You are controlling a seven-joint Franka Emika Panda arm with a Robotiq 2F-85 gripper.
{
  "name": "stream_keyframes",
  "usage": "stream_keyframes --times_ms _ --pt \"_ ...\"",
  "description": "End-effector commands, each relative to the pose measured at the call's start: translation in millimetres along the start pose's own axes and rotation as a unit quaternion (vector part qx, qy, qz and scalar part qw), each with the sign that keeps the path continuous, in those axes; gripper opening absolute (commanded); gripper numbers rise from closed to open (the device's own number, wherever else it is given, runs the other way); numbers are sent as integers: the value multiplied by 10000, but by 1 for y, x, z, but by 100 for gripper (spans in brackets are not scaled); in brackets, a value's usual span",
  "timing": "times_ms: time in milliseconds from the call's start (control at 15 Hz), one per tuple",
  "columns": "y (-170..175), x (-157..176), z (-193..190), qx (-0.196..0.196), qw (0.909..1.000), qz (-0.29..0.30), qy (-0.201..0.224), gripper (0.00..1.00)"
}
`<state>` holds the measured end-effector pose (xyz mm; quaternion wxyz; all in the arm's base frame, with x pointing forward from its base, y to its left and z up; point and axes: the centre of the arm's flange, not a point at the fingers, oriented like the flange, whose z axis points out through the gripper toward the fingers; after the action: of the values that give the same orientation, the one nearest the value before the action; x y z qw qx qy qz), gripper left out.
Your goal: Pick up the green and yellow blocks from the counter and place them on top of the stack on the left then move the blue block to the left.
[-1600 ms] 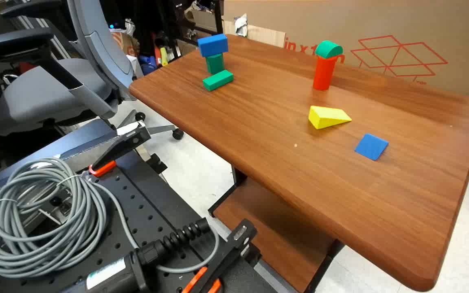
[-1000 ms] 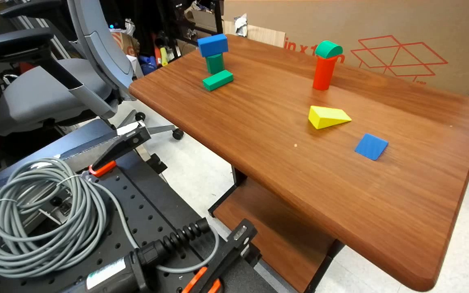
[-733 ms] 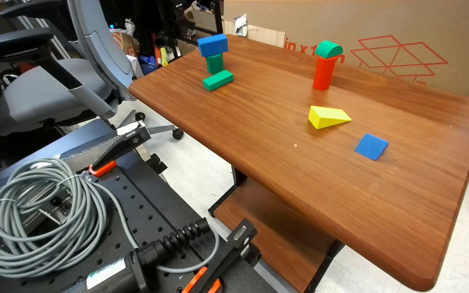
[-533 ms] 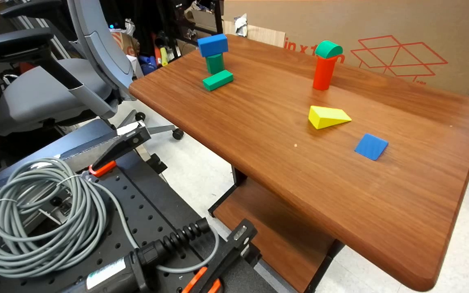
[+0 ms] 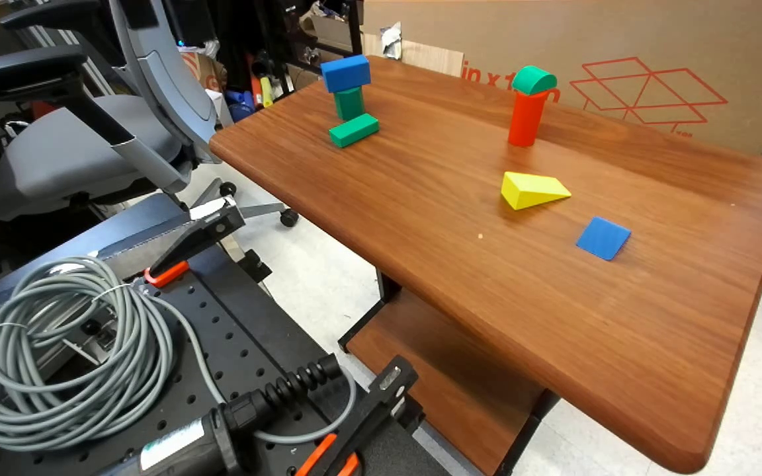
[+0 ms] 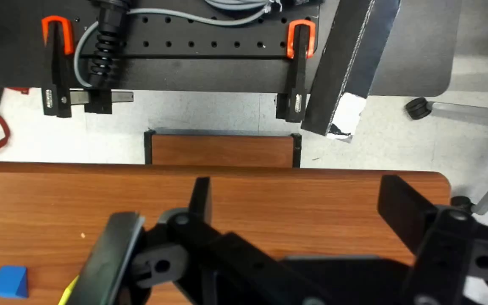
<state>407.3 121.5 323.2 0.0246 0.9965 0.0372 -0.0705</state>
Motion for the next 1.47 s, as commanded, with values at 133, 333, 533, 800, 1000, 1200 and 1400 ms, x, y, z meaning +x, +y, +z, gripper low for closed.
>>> stream_keyframes --times_ms 133,333,533,800,1000,1200,1400 --pt "18 81 80 241 9990 289 -233 100" --pt "23 100 116 311 9989 343 -89 100" --pt "21 112 134 266 9990 323 160 100" --pt "15 123 140 278 9988 220 347 100" --pt "11 132 135 296 9982 238 464 100" --pt "8 143 129 278 9975 256 602 100" --pt "5 153 134 203 9966 189 781 100"
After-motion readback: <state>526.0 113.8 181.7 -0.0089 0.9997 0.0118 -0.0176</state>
